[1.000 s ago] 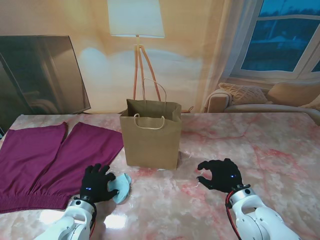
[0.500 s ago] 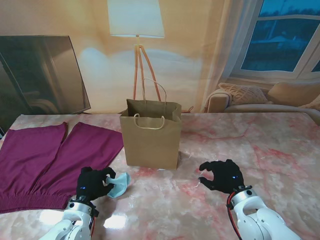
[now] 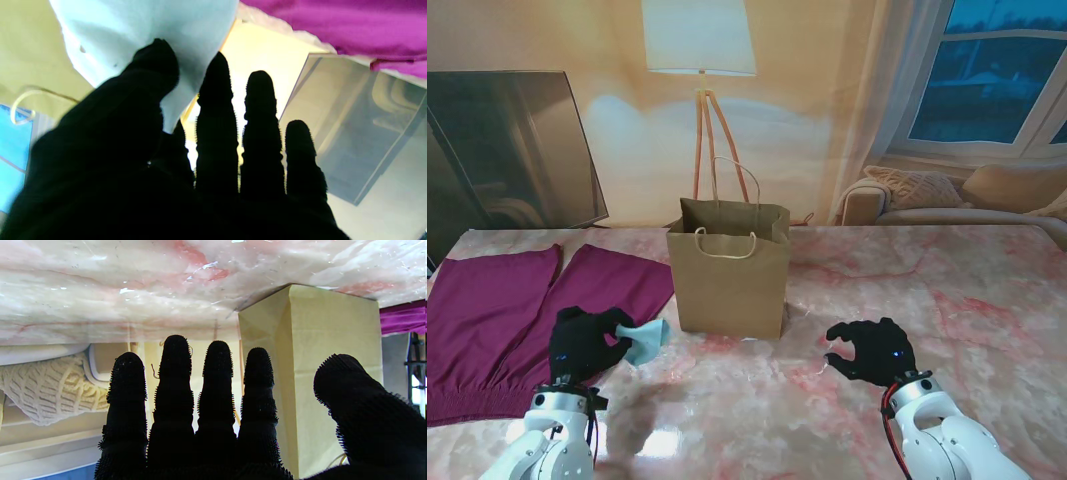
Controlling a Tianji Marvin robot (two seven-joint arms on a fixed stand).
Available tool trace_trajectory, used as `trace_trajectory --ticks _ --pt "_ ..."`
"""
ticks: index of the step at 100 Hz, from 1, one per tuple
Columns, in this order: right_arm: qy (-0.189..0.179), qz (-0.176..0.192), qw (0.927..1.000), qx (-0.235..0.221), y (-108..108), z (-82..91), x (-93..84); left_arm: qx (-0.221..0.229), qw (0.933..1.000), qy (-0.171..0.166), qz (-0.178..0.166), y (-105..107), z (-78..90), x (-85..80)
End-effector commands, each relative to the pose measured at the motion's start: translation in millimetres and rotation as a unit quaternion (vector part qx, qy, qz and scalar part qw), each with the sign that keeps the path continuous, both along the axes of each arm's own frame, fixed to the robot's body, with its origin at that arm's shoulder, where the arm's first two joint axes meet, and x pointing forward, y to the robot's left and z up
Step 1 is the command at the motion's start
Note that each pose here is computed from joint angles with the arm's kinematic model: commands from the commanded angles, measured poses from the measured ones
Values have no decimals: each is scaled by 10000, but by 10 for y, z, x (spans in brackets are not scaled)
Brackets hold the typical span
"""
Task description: Fold the socks and the shorts into the kraft paper bag
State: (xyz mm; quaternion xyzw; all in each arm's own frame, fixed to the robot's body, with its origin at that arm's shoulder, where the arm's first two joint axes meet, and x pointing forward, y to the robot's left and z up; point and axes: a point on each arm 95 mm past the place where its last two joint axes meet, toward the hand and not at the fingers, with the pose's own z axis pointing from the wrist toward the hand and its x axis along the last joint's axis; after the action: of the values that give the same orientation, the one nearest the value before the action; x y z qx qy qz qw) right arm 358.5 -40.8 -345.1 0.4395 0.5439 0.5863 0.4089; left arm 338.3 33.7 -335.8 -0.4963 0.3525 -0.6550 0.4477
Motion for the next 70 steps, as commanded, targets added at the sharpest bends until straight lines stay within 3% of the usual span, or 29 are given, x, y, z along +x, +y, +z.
trace_trajectory --ticks 1,37,56,70 --pt "-6 21 10000 20 33 0 -24 -22 9995 -286 104 35 208 48" --pt "-14 -8 10000 86 41 5 -45 215 9904 -1238 581 214 1079 215" --pt "-85 -13 9999 98 73 27 -47 279 9857 -1557 580 167 1410 403" --pt "-32 -4 10000 53 87 19 -23 287 9814 -1811 568 64 1566 547"
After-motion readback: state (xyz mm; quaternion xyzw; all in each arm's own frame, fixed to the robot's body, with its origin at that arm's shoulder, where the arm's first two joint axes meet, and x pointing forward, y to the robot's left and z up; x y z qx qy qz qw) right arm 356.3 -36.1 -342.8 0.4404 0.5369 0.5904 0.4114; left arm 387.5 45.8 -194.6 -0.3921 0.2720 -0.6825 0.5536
